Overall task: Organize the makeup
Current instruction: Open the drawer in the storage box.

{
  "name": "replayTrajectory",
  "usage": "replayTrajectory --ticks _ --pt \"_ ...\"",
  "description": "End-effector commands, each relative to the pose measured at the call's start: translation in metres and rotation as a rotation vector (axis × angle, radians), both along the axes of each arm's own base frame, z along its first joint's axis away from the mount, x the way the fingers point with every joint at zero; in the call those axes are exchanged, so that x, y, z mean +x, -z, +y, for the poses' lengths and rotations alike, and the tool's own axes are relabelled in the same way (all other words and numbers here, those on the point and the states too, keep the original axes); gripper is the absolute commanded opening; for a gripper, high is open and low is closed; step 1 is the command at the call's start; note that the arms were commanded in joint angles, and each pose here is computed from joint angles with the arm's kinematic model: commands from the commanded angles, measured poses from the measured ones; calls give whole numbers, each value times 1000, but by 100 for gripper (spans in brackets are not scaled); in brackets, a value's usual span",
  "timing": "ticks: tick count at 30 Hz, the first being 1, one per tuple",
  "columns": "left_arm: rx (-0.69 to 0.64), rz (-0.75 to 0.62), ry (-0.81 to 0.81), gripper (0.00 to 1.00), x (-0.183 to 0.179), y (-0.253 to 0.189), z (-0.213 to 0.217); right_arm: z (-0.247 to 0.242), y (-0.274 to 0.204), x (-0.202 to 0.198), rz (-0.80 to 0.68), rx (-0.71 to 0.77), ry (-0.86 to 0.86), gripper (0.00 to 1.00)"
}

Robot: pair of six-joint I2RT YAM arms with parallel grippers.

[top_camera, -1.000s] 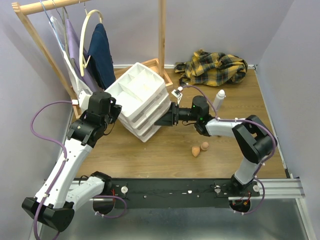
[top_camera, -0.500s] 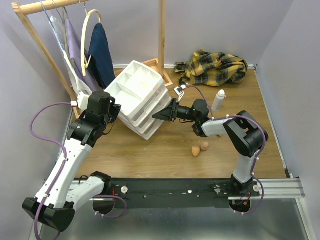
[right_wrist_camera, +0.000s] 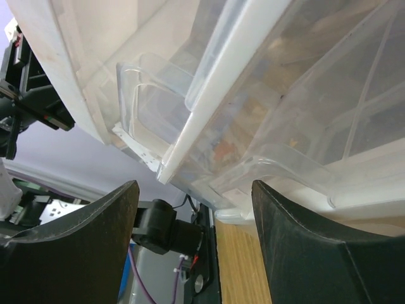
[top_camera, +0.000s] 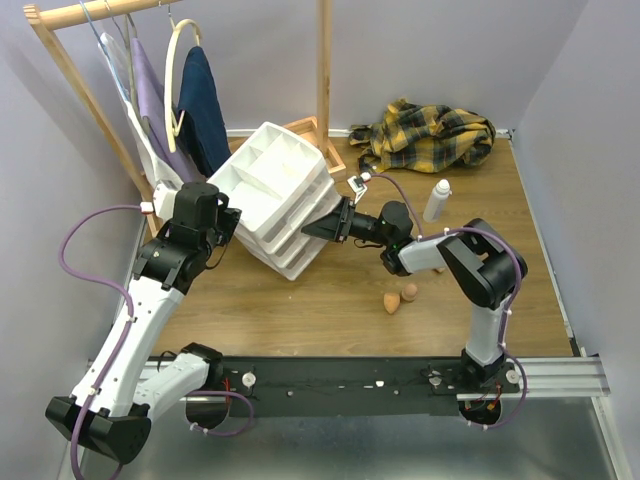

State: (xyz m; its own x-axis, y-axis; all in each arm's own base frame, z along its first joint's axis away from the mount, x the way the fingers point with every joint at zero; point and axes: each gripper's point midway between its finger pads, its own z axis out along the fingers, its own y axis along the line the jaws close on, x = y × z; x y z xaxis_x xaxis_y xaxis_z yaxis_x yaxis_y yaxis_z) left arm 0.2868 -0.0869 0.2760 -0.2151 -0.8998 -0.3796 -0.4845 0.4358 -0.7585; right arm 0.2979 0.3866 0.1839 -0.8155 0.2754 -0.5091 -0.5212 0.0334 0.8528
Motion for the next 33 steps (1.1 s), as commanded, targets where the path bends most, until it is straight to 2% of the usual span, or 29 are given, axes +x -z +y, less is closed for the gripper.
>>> replayTrajectory --ticks 1,4,9,10,13,16,33 --pt "-121 -163 1 0 16 -43 -11 5 -22 7 -50 85 17 75" --pt "-80 -134 -18 0 20 -29 -6 4 -31 1 -70 115 -9 63" --pt "-27 -89 -27 0 26 -8 -4 2 -43 -6 -107 140 -37 51" --pt "-20 -81 -30 0 27 -4 -3 2 -45 -9 -111 141 -44 44" --pt "9 -70 -43 0 30 2 0 1 -44 -13 -108 132 -57 36" --pt "40 -59 -54 0 32 8 4 0 -44 -17 -117 116 -69 32" --pt "178 -61 -110 0 34 9 26 -20 -72 -48 -184 113 -95 31"
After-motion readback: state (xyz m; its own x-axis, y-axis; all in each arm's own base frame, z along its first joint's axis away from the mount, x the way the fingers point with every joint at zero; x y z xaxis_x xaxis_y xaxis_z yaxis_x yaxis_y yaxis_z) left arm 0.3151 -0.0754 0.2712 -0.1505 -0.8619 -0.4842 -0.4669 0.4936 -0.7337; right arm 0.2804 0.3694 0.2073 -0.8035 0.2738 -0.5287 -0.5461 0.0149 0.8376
